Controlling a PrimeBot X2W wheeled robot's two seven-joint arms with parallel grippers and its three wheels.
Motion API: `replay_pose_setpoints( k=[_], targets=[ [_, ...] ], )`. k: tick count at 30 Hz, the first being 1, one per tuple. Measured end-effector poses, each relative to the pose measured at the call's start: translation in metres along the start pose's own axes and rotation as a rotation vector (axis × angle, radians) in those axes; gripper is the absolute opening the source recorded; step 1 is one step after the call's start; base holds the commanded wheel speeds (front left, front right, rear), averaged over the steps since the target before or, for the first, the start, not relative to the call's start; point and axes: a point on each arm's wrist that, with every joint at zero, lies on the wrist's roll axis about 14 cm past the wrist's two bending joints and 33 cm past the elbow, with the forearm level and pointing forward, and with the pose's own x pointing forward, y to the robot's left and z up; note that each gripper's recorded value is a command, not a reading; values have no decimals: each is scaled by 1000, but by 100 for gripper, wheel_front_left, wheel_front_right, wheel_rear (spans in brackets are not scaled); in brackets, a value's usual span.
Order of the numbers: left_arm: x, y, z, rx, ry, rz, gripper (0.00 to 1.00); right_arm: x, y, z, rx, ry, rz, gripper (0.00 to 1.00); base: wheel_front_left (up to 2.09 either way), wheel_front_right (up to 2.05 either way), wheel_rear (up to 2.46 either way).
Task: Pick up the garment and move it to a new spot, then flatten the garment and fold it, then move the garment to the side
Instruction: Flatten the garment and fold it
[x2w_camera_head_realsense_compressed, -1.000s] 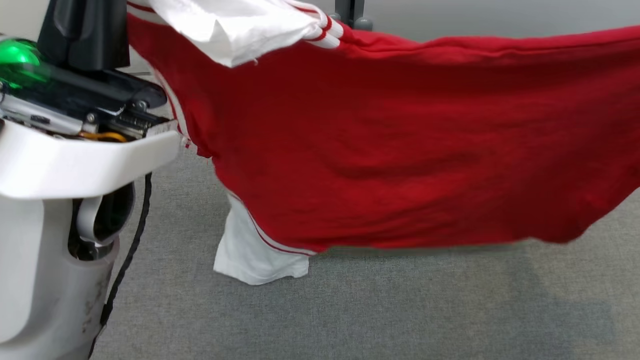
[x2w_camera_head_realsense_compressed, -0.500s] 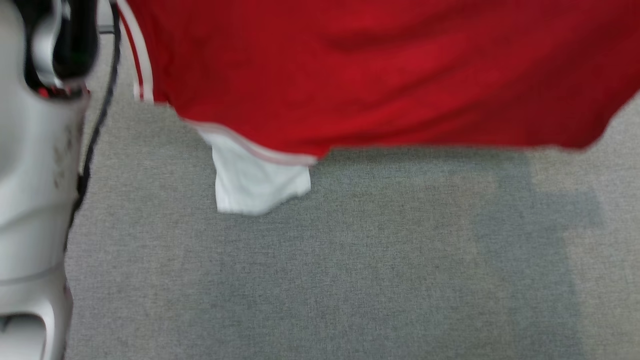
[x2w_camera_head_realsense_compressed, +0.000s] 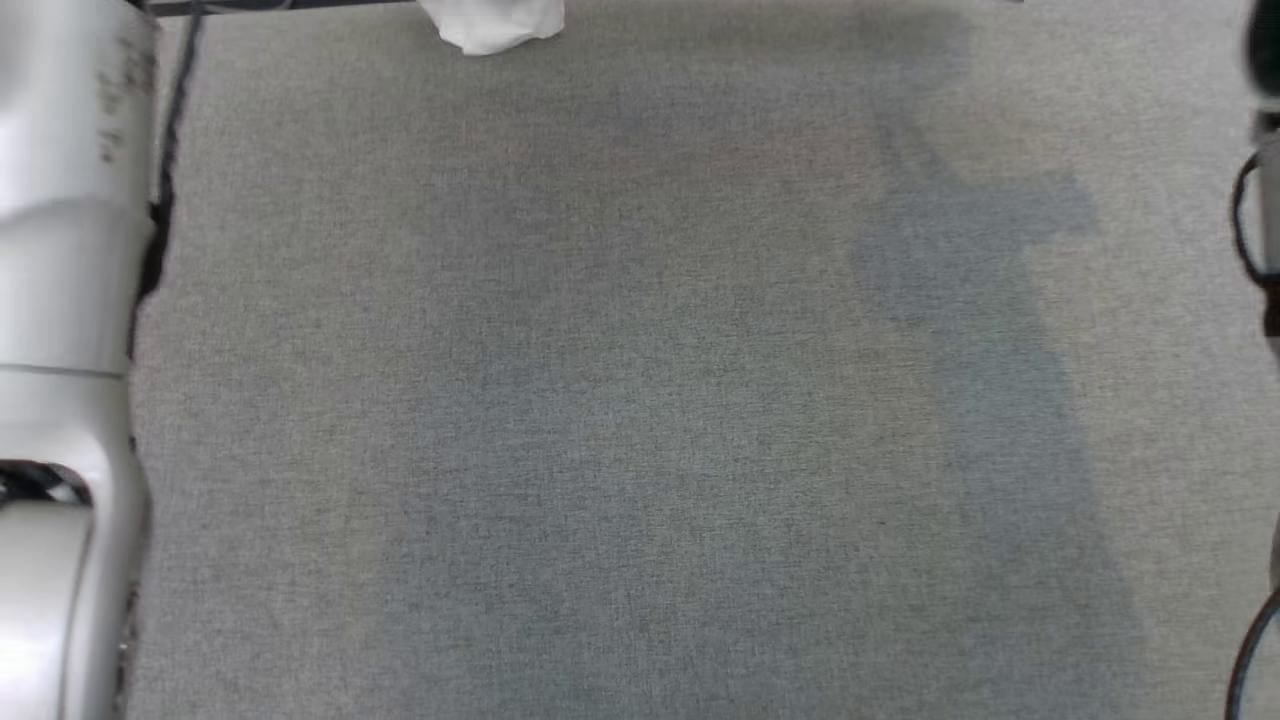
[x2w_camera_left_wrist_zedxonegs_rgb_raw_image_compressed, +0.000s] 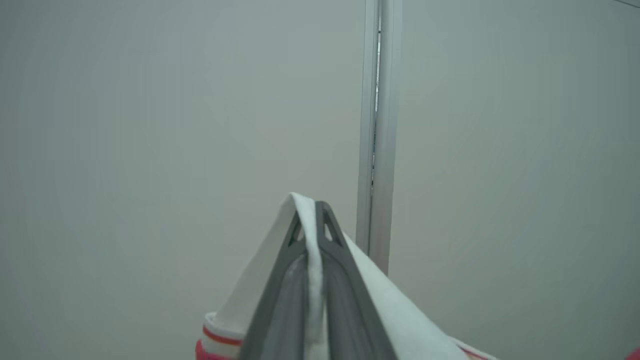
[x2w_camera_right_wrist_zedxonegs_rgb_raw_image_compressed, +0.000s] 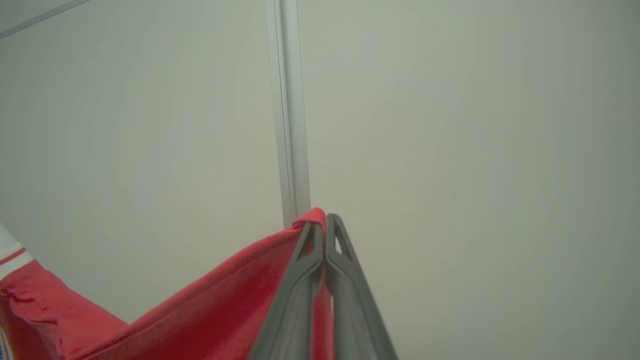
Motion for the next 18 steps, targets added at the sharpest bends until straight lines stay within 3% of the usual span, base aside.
replay_pose_setpoints(
  k=[6, 9, 13, 18],
  targets=[
    [-65, 26, -139, -73, 366, 118, 0, -26, 10, -125, 71, 303, -20, 0, 0, 0, 0],
    [-112, 38, -201, -119, 540, 188, 0, -59, 18, -191, 123, 465, -41, 0, 0, 0, 0],
    [-133, 42, -225, -156, 591, 221, 0, -85, 24, -223, 147, 545, -45, 0, 0, 0, 0],
    [-154, 49, -215, -164, 551, 241, 0, -121, 20, -228, 188, 572, -75, 0, 0, 0, 0]
  ],
)
